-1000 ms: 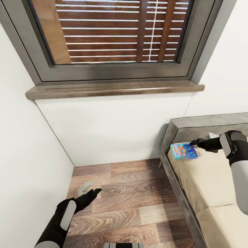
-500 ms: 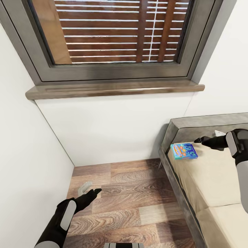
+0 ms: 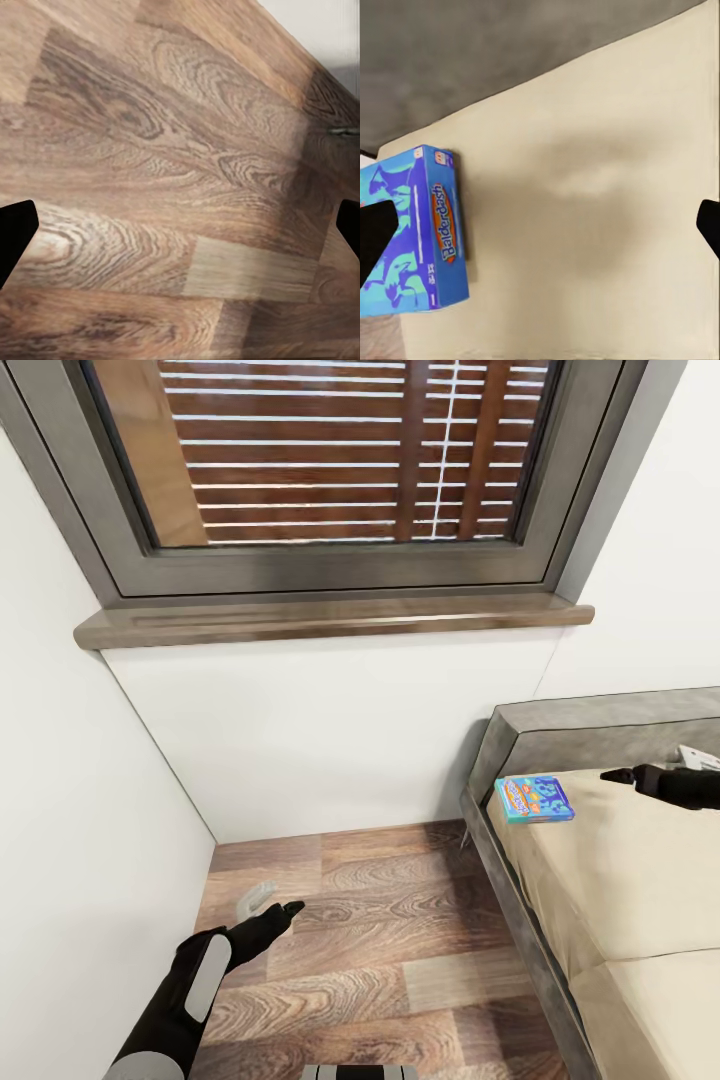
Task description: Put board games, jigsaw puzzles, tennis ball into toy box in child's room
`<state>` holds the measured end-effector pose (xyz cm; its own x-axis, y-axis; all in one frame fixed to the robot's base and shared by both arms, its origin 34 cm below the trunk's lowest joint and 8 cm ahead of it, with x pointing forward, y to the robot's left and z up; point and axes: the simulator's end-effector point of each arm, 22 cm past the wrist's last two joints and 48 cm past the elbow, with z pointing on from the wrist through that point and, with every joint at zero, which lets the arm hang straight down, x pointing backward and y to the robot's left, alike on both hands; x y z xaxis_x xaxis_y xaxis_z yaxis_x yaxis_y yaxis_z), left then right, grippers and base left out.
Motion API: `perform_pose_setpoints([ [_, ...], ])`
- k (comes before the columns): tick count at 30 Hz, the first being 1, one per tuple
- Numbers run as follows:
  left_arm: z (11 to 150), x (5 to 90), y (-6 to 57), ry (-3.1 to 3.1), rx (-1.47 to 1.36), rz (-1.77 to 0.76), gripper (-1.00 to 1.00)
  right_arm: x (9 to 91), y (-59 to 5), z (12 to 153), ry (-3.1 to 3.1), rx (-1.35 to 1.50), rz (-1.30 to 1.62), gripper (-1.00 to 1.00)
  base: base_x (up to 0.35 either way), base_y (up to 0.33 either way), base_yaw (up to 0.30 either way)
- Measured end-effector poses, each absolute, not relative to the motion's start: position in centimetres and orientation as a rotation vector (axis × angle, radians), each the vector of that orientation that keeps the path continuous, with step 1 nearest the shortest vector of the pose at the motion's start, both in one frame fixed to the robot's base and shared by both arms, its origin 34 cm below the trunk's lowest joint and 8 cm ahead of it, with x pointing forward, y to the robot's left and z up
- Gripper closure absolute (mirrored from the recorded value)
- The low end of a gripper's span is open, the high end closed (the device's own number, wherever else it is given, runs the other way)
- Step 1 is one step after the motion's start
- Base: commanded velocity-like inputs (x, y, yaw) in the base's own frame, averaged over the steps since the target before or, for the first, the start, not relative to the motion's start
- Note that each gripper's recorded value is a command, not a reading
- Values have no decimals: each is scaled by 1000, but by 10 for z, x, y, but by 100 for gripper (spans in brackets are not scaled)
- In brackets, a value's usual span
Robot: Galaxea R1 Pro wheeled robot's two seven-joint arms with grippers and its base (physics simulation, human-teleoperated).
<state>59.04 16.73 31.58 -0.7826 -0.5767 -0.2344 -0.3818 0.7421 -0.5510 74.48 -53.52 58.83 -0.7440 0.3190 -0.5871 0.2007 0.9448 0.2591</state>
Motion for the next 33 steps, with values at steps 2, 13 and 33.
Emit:
perform_pose_setpoints([
  [2, 317, 591, 166, 2550, -727, -687, -100, 741, -539, 591, 2420, 369, 244, -100, 0, 0, 0],
  [13, 325, 597, 152, 2530, -683, -743, -100, 710, -566, 599, 2330, 407, 247, -100, 0, 0, 0],
  [33, 333, 601, 141, 2503, -661, -812, -100, 712, -566, 615, 2279, 363, 215, -100, 0, 0, 0],
])
